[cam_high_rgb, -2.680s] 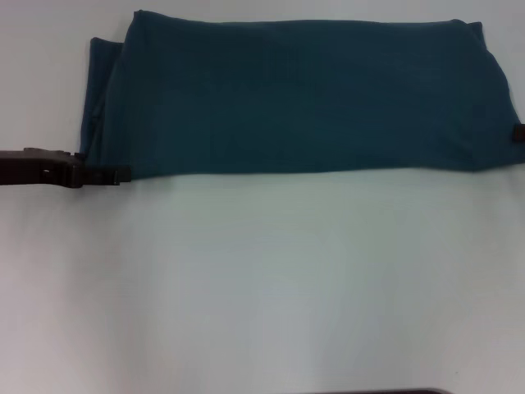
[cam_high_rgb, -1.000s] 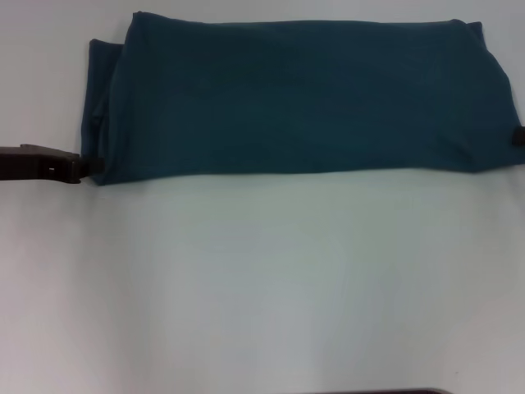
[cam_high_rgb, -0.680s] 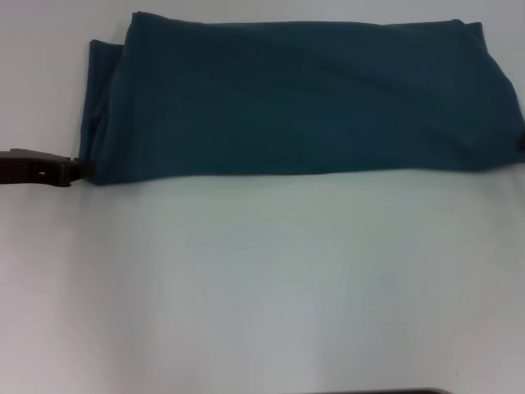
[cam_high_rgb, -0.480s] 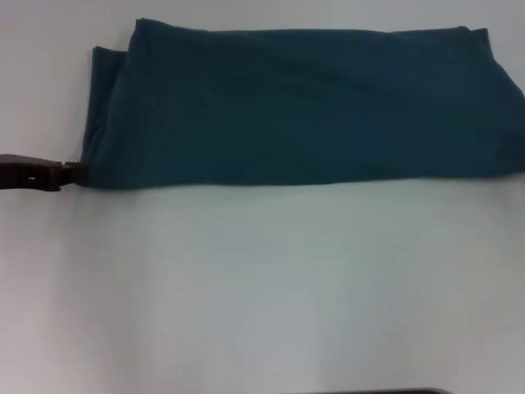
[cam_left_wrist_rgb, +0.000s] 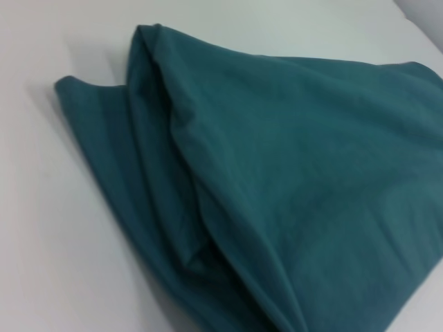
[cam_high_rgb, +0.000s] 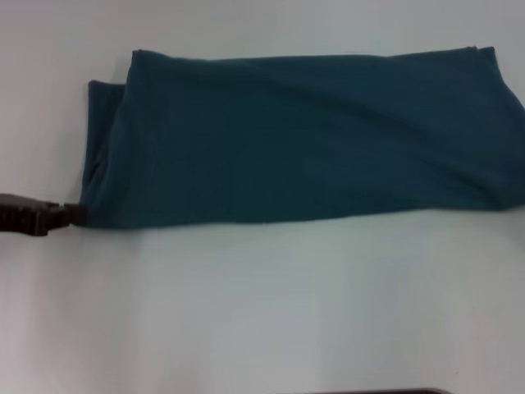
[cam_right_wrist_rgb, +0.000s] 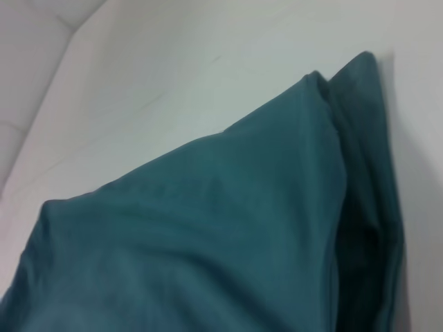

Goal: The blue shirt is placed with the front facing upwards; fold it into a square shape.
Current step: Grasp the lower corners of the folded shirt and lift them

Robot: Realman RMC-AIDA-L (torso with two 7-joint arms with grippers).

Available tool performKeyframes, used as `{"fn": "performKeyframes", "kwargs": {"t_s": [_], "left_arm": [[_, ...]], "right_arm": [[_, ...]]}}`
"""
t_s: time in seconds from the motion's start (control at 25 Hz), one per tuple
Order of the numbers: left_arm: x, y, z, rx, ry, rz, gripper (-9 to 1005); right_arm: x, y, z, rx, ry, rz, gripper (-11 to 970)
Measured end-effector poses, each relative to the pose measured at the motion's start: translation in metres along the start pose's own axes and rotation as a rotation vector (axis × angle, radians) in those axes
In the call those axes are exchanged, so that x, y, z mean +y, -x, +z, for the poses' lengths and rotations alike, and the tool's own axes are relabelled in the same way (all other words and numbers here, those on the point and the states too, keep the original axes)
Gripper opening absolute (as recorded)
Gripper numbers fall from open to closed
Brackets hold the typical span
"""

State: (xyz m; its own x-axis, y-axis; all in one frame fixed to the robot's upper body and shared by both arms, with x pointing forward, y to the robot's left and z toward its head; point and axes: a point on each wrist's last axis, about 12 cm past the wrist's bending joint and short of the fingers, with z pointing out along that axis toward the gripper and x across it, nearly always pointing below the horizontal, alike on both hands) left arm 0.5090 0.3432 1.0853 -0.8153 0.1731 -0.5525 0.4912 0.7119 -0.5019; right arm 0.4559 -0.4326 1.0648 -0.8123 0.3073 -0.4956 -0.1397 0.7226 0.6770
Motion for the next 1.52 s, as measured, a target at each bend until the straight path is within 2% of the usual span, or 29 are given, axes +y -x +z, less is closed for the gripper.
{"fn": "performKeyframes", "kwargs": {"t_s": [0.44,0.68,1.04,1.52], "left_arm": [[-0.004,-0.036,-0.032,-0.042,-0.091,-0.037,-1],[-0.004,-0.059,-0.039,-0.029,-0.098,-0.066,-2],[-0.003,-0.07,-0.035,0.001,-0.106,-0.092,-2],[-0.003,-0.073,-0.036,0.013,-0.102,-0.092,18]], "right_arm": [[0.004,-0.051,-0.037,-0.009,0.109,0.015,8],[0.002,-0.077,-0.062,-0.054,0.101,0.043,11],[-0.001,-0.084,-0.062,-0.031,0.072,0.063,27],[-0.003,-0.086,-0.063,-0.028,0.058,0.071,47]]}}
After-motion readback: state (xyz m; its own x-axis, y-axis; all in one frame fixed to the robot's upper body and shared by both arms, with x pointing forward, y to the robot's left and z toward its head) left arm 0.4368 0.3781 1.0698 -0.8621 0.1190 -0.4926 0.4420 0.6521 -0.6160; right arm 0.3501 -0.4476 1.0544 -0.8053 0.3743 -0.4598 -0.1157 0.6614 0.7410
